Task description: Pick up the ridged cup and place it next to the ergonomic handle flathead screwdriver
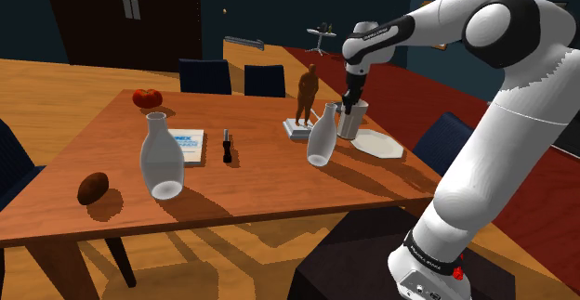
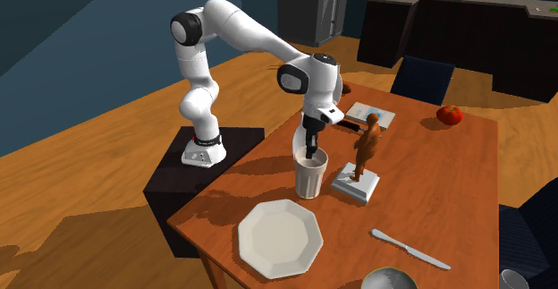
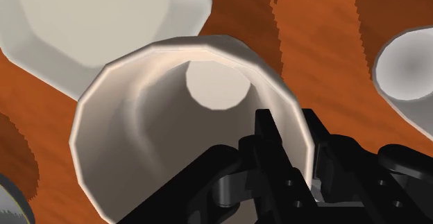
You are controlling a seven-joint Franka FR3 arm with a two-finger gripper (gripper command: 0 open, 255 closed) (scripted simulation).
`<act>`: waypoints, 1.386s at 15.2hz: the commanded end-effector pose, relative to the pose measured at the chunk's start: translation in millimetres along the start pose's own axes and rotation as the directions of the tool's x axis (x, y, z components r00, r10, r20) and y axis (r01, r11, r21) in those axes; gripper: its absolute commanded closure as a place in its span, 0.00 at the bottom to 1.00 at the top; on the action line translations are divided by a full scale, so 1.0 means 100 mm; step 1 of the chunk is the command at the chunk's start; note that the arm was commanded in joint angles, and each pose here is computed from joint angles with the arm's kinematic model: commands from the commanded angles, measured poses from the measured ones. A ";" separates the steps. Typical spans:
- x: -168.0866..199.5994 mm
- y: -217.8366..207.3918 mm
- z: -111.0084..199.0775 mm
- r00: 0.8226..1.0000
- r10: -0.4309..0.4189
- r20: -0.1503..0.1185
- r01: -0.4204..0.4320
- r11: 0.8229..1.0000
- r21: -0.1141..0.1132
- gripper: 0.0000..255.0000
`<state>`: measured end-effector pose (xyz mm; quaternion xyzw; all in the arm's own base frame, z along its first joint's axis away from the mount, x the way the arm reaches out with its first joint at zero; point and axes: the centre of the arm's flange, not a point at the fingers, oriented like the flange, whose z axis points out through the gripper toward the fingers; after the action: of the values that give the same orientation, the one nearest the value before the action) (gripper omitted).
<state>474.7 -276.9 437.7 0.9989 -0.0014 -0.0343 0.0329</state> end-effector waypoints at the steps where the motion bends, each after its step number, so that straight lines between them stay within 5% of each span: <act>1: 0.00 0.02 -0.11 1.000 0.000 0.000 0.000 1.000 0.000 1.00; 21: -0.08 0.09 -1.16 1.000 0.000 0.000 0.000 1.000 0.000 1.00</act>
<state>475.4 -276.9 548.6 0.9989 -0.0014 -0.0344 0.0328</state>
